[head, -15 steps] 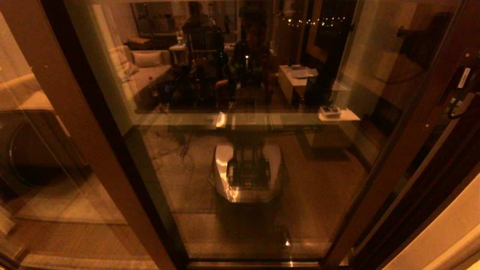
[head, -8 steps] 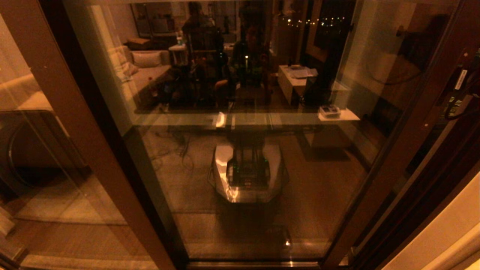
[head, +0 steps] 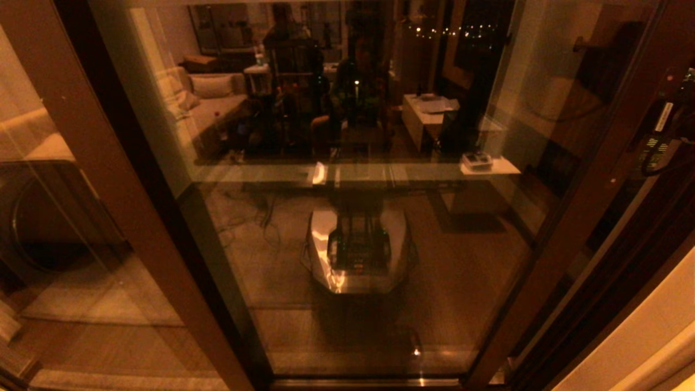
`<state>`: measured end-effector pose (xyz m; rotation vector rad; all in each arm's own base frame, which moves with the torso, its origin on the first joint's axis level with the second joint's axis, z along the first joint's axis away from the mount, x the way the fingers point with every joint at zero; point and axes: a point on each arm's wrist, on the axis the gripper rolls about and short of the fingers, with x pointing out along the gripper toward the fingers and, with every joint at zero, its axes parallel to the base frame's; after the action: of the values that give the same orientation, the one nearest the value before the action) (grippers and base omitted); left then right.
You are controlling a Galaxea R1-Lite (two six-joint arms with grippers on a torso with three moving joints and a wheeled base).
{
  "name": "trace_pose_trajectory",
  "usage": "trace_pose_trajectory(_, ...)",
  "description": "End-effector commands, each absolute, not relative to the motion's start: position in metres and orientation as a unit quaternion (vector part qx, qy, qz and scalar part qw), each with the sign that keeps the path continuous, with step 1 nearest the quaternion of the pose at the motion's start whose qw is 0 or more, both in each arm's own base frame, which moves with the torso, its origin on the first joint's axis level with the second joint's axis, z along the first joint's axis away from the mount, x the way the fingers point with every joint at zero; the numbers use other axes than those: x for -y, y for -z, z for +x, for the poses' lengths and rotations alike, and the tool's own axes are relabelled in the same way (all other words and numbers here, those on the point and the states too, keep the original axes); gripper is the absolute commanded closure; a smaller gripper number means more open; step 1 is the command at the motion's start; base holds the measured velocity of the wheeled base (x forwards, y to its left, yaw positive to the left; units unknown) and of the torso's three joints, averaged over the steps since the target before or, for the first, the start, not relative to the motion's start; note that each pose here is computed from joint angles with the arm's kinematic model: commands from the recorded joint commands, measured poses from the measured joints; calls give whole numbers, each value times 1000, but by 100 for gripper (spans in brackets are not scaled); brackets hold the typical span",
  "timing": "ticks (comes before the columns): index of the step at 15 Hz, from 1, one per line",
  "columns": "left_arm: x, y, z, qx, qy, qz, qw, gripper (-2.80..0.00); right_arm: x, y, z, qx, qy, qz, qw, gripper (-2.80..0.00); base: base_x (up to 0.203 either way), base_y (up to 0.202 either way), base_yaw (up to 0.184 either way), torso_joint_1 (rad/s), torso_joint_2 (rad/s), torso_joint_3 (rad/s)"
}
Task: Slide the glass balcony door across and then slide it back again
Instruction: Open the slid door
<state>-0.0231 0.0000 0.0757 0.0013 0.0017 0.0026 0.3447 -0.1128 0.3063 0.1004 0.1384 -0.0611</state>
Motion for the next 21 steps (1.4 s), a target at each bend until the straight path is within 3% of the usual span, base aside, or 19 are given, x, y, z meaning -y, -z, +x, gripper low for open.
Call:
trace_pose_trajectory(1,0,-76,-23,-1,-2,1,1000,0,107,-308,345,-67,21,51,996,0,0,0,0,0,0,0)
trace_pose_trajectory(21,0,-76,-23,-1,-2,1,1000,0,35,-305,336,-83,-36,46,995,0,0,0,0,0,0,0)
